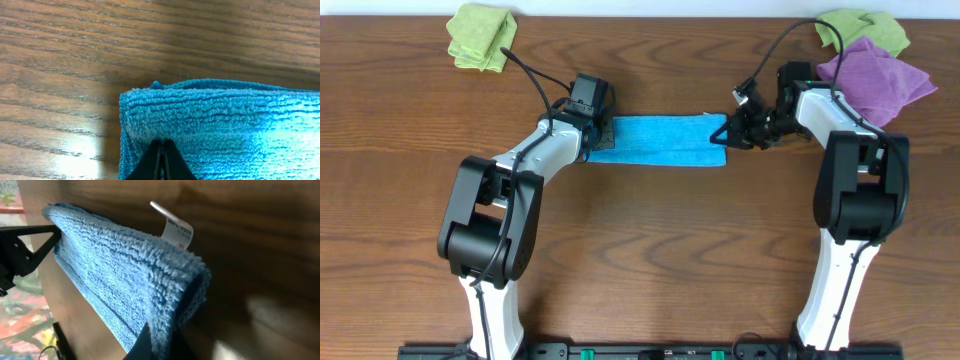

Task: Fold the cloth
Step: 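Fold the strip's right end over toward the left gripper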

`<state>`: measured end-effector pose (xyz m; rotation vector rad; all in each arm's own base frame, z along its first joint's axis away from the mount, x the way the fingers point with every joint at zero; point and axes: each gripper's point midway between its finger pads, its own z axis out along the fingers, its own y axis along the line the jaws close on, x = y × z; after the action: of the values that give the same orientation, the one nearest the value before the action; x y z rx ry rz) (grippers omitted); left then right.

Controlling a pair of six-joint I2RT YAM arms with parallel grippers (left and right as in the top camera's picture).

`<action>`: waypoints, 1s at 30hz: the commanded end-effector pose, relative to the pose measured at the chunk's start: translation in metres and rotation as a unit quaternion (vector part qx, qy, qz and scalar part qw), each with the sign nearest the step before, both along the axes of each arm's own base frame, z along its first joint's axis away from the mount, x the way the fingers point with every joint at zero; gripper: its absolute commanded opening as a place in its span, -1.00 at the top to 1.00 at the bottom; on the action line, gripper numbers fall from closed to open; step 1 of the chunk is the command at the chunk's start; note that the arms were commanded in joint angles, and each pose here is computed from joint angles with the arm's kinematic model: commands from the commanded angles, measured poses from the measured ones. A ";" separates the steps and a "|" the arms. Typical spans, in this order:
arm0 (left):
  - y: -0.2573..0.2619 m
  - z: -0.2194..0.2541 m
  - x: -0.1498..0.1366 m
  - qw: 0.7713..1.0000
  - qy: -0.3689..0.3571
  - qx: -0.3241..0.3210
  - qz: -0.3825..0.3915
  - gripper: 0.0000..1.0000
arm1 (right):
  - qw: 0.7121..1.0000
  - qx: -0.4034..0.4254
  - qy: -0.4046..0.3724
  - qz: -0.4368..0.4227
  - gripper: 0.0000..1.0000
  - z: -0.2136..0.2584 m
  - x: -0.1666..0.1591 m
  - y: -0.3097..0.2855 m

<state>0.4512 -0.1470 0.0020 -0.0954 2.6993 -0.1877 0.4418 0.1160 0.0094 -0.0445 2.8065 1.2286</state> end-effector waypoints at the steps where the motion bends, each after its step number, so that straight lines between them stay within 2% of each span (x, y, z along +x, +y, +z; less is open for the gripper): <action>1: 0.000 -0.022 -0.015 0.999 0.039 -0.002 0.008 0.89 | 1.000 -0.004 -0.006 0.007 0.97 0.008 0.008 0.009; 11: -0.010 -0.021 -0.017 0.999 0.045 -0.027 0.010 0.89 | 0.995 -0.079 -0.034 0.053 0.97 0.050 0.018 0.041; 16: -0.024 -0.020 -0.020 0.997 0.048 -0.046 0.024 0.89 | 0.987 -0.114 -0.067 0.092 0.97 0.073 0.015 0.082; 24: -0.048 -0.020 -0.030 0.998 0.050 -0.045 0.002 0.89 | 0.976 -0.156 -0.094 0.117 0.98 0.079 0.012 0.105; 30: -0.041 -0.015 -0.023 0.998 0.040 -0.042 0.013 0.89 | 0.974 -0.170 -0.091 0.115 0.97 0.082 0.013 0.099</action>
<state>0.4347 -0.1902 0.0020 -0.1428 2.7203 -0.2924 0.4478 0.2190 0.0764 -0.5057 2.8970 0.7518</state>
